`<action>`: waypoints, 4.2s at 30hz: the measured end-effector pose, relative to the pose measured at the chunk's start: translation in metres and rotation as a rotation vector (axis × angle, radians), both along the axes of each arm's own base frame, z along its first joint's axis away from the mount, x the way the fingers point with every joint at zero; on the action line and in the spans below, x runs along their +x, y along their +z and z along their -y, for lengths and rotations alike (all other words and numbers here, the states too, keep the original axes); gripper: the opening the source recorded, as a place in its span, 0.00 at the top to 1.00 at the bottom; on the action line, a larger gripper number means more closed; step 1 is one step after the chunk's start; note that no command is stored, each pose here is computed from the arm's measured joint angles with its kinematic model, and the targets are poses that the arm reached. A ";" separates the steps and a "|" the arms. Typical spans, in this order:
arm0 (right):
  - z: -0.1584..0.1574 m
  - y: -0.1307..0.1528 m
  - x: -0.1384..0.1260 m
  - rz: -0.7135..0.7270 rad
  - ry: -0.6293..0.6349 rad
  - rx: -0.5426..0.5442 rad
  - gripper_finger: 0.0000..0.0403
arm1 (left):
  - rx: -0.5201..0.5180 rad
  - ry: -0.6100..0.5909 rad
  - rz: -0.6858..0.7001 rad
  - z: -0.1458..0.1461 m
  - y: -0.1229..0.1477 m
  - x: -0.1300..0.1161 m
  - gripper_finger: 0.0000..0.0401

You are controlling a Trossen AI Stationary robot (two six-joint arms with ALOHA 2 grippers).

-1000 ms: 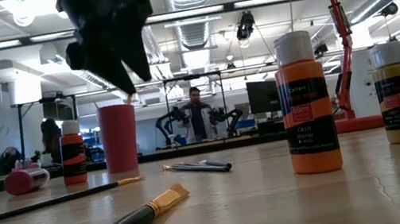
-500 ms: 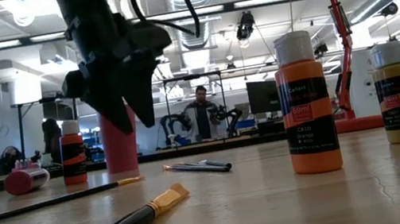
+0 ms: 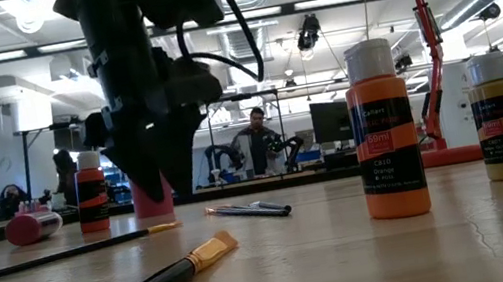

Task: Pick & Place Paint Supplies
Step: Put the black paint brush into the pink cup

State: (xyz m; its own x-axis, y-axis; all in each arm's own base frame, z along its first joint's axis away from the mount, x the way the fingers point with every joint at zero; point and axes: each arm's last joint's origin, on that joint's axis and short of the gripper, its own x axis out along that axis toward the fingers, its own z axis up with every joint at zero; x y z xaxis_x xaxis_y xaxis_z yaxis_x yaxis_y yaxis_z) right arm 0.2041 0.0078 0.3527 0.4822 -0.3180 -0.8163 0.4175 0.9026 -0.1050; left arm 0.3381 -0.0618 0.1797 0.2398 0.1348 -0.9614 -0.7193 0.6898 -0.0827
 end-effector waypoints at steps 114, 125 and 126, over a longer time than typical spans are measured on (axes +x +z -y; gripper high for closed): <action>0.003 0.001 0.000 0.012 -0.018 -0.022 0.98 | 1.045 0.031 0.387 -0.112 0.197 -0.077 1.00; 0.003 0.001 0.000 0.011 -0.020 -0.020 0.98 | 1.035 -0.010 0.645 -0.155 0.165 -0.097 1.00; 0.003 0.001 0.000 0.010 -0.020 -0.020 0.98 | 1.039 -0.004 0.649 -0.155 0.161 -0.100 1.00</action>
State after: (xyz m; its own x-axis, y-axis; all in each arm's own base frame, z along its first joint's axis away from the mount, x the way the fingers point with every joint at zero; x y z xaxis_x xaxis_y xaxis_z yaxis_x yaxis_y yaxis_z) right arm 0.2043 0.0052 0.3539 0.4834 -0.3440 -0.8050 0.4370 0.8916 -0.1186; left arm 0.2376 0.0934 0.3404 0.6365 0.7649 -0.0990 -0.7474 0.6434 0.1656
